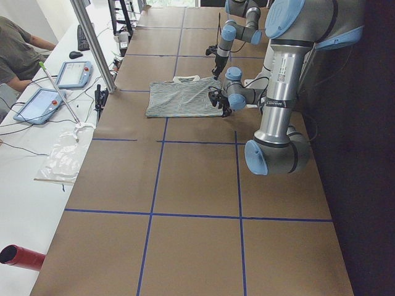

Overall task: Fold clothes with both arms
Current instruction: 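Grasp the shirt edge nearest the robot with both grippers, then lift the near edge and fold it toward the far edge with both grippers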

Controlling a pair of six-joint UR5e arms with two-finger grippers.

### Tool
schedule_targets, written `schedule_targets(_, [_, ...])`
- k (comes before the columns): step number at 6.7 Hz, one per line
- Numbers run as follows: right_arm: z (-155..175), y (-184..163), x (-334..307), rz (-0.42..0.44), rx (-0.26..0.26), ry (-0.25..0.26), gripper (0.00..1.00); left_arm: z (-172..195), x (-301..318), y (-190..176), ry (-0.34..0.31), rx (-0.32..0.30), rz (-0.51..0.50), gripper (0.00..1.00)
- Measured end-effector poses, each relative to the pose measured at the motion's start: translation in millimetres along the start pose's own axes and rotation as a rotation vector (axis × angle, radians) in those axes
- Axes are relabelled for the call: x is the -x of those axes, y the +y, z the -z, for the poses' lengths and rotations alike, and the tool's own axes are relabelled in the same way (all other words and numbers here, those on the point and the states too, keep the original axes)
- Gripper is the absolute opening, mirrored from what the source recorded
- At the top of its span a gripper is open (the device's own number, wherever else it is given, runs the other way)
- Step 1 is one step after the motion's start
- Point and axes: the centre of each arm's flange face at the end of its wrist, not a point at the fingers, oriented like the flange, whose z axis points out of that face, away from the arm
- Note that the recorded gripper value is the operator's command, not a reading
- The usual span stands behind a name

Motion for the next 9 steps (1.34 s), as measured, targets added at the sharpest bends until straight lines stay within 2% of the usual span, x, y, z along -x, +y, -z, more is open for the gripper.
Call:
schedule_targets(1, [0.2, 0.0, -0.1, 0.0, 0.0, 0.0, 0.0, -1.3, 0.4, 0.0, -0.002, 0.0, 0.0, 0.17])
schedule_targets(2, [0.3, -0.1, -0.2, 0.0, 0.0, 0.0, 0.0, -2.3, 0.8, 0.1, -0.004, 0.0, 0.0, 0.0])
schedule_targets(5, [-0.6, -0.9, -1.2, 0.0, -0.001, 0.002, 0.0, 4.2, -2.2, 0.4, 0.009, 0.002, 0.0, 0.0])
schedule_targets(6, [4.3, -3.2, -2.6, -0.003, -0.001, -0.005, 0.0, 21.0, -9.1, 3.1, 0.025, 0.005, -0.001, 0.0])
schedule_targets(7, [21.0, -3.1, -8.7, -0.004, 0.004, -0.012, 0.0, 50.9, -18.2, 8.2, 0.035, 0.01, 0.002, 0.0])
schedule_targets(9, [81.6, 0.2, -30.8, 0.005, 0.008, 0.008, 0.0, 128.0, -34.3, 19.4, 0.079, 0.026, 0.01, 0.0])
